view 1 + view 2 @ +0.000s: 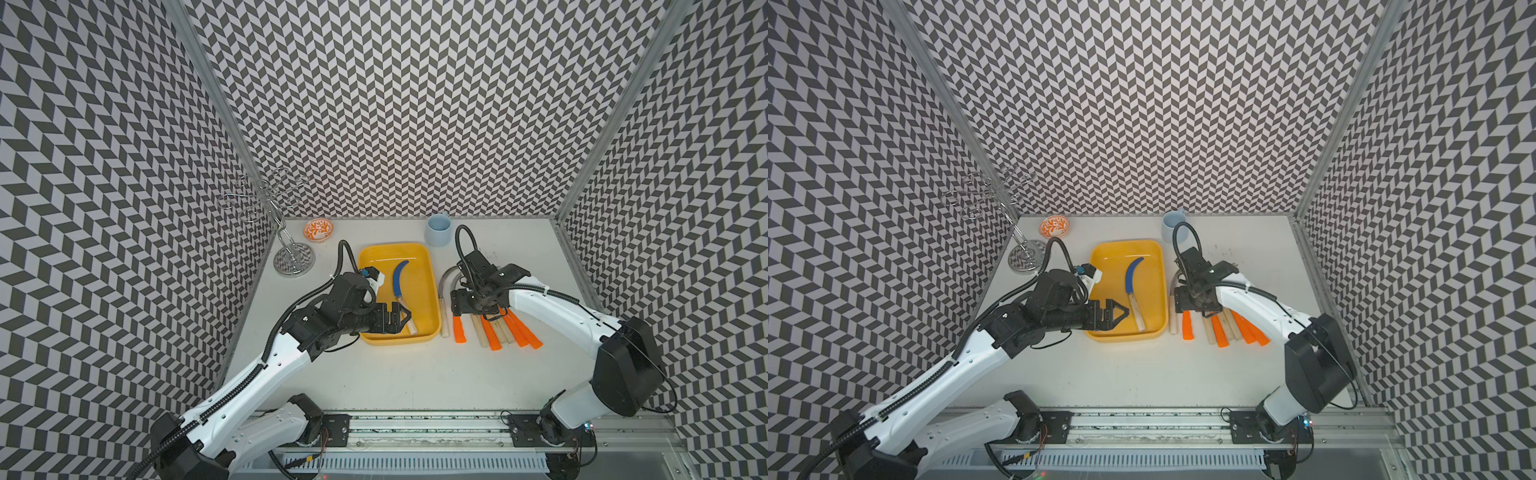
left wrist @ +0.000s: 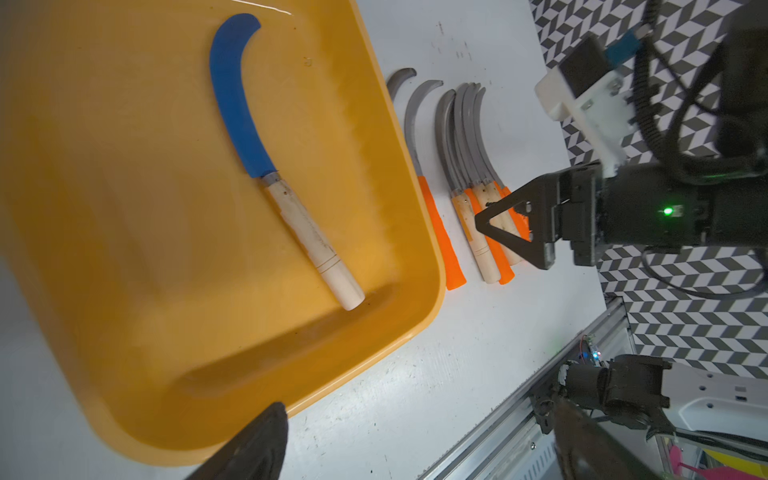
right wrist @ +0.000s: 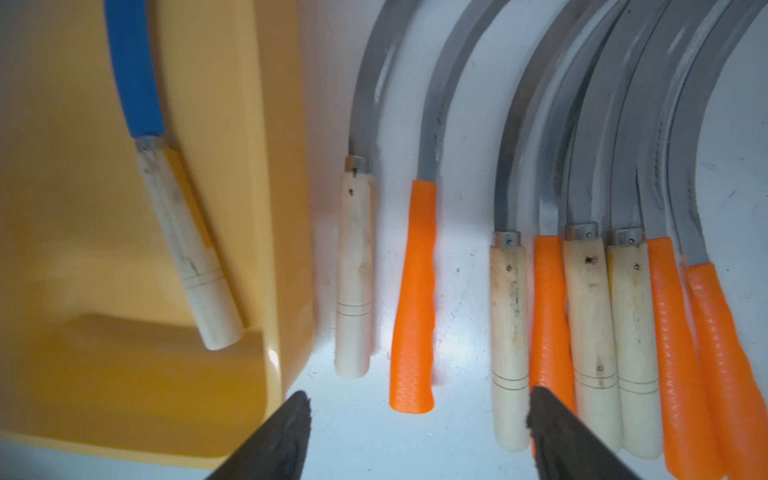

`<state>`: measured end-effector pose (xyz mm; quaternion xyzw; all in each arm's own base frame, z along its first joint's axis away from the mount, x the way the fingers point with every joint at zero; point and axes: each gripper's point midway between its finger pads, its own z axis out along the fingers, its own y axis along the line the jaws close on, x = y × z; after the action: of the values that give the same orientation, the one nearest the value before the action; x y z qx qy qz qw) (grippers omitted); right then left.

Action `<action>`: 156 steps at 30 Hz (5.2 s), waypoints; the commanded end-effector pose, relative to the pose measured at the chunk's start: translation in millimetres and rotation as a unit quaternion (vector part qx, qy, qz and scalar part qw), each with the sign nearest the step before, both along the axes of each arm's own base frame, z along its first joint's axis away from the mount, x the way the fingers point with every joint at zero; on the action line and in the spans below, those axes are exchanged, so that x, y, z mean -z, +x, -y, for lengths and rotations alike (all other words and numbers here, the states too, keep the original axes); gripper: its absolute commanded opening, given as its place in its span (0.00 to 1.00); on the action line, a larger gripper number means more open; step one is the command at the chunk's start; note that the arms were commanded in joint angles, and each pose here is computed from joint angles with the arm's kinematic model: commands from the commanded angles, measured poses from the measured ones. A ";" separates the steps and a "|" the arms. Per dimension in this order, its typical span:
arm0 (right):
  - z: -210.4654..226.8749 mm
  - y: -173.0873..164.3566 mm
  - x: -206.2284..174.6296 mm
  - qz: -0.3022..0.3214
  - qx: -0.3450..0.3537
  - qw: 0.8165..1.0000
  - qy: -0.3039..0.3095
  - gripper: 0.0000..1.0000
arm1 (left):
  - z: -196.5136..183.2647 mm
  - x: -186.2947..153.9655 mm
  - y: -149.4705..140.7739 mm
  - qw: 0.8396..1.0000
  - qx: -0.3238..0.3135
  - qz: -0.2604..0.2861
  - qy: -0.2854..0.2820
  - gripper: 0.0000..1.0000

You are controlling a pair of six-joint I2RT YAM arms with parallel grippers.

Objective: Put small sickles into storage boxes
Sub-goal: Pick up the sickle at the center of the board, then place the sickle in the storage box.

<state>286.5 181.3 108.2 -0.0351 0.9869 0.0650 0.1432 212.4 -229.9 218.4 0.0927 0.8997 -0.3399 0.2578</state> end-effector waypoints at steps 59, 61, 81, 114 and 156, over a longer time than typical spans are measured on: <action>16.9 25.1 13.4 0.028 0.021 0.999 -0.003 0.01 | 26.1 -23.0 8.4 0.992 0.101 0.071 0.022 1.00; 13.8 28.3 3.8 0.034 0.020 0.999 0.003 0.01 | 20.3 -24.8 13.1 0.993 0.092 0.072 0.023 1.00; -41.1 43.0 -67.3 0.091 -0.041 0.994 0.050 0.00 | -34.8 -7.1 29.8 0.999 -0.036 0.028 0.018 1.00; -139.6 22.6 23.3 0.065 -0.115 0.991 0.023 0.00 | -79.3 31.6 -9.4 0.994 -0.107 -0.020 -0.006 1.00; -144.1 39.3 -14.5 0.070 -0.124 0.989 0.032 0.48 | -64.7 10.9 7.3 0.997 -0.073 -0.006 -0.009 1.00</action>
<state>319.4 325.0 85.6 -0.1690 0.9659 0.0935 0.1724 216.2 -159.9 191.9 0.0106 0.9118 -0.3134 0.2651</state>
